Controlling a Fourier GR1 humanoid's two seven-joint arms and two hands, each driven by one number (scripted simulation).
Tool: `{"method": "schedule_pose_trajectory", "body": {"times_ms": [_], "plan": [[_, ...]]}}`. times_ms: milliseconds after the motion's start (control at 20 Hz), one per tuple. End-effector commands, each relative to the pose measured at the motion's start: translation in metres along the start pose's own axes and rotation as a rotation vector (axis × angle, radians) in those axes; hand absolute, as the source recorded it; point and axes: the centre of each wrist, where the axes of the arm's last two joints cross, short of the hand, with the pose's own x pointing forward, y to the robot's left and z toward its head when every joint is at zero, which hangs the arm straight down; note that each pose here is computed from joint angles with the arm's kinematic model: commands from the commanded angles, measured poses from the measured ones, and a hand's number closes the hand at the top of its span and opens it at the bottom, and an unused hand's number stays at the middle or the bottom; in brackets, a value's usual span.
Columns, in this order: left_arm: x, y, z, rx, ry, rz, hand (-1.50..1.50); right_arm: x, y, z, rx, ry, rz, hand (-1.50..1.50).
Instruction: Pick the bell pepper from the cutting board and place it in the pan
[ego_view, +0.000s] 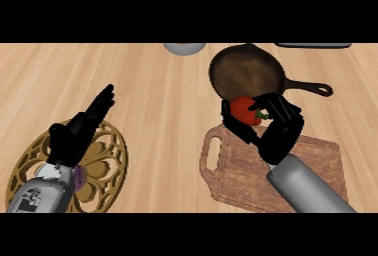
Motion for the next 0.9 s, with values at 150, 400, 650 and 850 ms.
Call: {"method": "schedule_pose_trajectory", "body": {"times_ms": [150,400,650,850], "plan": [[-0.001,0.008,0.001,-0.013,-0.010,0.008,0.00,-0.018,0.008,-0.031,-0.044,0.023,0.001,1.50],[0.005,-0.001,0.000,-0.028,-0.024,-0.002,0.00,-0.029,-0.003,-0.062,-0.062,0.001,0.008,1.50],[0.007,-0.009,-0.004,-0.046,-0.030,-0.018,0.00,-0.040,0.007,-0.058,0.130,0.280,0.132,-1.50],[0.015,-0.011,0.000,-0.060,-0.036,-0.003,0.00,-0.029,0.005,-0.075,0.116,0.246,0.047,-1.50]]}}
